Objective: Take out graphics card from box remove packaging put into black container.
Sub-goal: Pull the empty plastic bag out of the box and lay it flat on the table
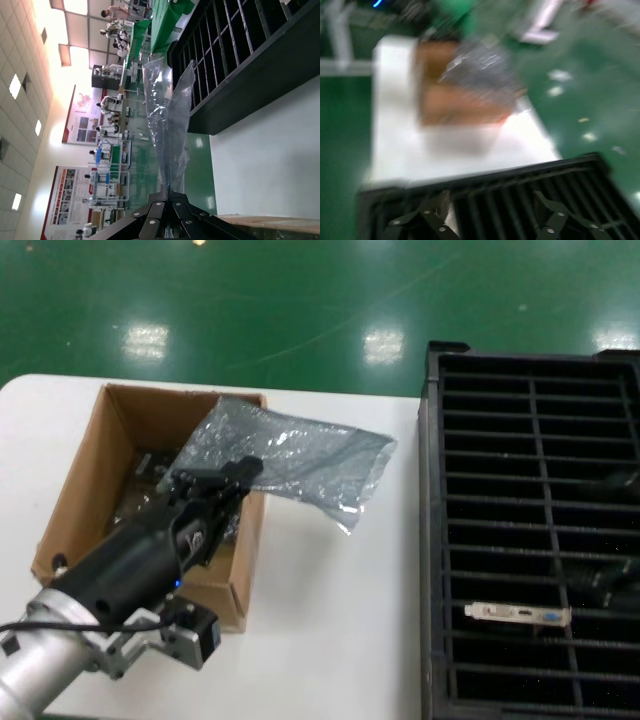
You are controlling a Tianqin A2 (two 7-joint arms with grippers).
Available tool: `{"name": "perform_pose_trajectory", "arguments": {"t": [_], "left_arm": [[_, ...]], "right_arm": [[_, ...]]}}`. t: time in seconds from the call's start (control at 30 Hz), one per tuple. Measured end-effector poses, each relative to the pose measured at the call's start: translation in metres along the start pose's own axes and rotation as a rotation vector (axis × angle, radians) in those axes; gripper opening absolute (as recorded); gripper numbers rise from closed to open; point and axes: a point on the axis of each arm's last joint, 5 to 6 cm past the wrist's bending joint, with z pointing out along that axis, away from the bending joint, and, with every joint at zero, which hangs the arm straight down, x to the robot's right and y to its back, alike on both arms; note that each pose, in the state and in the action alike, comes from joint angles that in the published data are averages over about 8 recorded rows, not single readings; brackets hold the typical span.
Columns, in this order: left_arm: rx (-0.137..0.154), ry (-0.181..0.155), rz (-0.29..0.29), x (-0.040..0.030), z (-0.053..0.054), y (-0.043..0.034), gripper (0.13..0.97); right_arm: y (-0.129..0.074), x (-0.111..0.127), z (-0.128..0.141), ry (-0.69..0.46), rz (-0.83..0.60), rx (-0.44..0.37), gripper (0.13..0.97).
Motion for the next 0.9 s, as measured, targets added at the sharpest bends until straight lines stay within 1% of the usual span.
{"name": "perform_pose_trajectory", "arguments": {"t": [0.1,0.13,0.17,0.3,0.4,0.43,0.5,0.53,0.6,0.7,0.8,0.9], "left_arm": [[0.0,0.0,0.0,0.0,0.0,0.0,0.14],[0.0,0.0,0.0,0.0,0.0,0.0,0.14],[0.0,0.0,0.0,0.0,0.0,0.0,0.14],[0.0,0.0,0.0,0.0,0.0,0.0,0.14],[0.001,0.0,-0.002,-0.0002,0.0,-0.0002,0.14],[0.004,0.002,-0.009,-0.0008,0.0,-0.0008,0.14],[0.013,0.005,-0.043,-0.003,0.001,-0.0028,0.14],[0.019,0.01,-0.07,-0.0046,0.002,-0.0041,0.14],[0.03,0.024,-0.144,-0.0083,0.004,-0.0069,0.14],[0.032,0.058,-0.298,-0.0138,0.008,-0.0098,0.14],[0.019,0.091,-0.462,-0.0167,0.015,-0.0098,0.14],[-0.007,0.13,-0.624,-0.0161,0.024,-0.0073,0.14]], "right_arm": [[0.021,0.005,-0.015,0.087,0.153,0.115,0.548],[0.028,0.007,-0.019,0.115,0.201,0.153,0.548],[0.035,0.008,-0.024,0.139,0.242,0.189,0.573],[0.056,0.009,-0.039,0.207,0.37,0.331,0.674],[0.065,0.008,-0.045,0.227,0.418,0.404,0.749],[0.067,0.008,-0.047,0.231,0.427,0.422,0.749],[0.069,0.007,-0.048,0.233,0.436,0.438,0.783],[0.069,0.007,-0.048,0.234,0.437,0.441,0.8],[0.069,0.007,-0.048,0.234,0.437,0.442,0.834],[0.069,0.007,-0.048,0.234,0.437,0.441,0.885],[0.069,0.007,-0.048,0.234,0.437,0.441,0.903],[0.069,0.007,-0.048,0.234,0.437,0.441,0.929]]}}
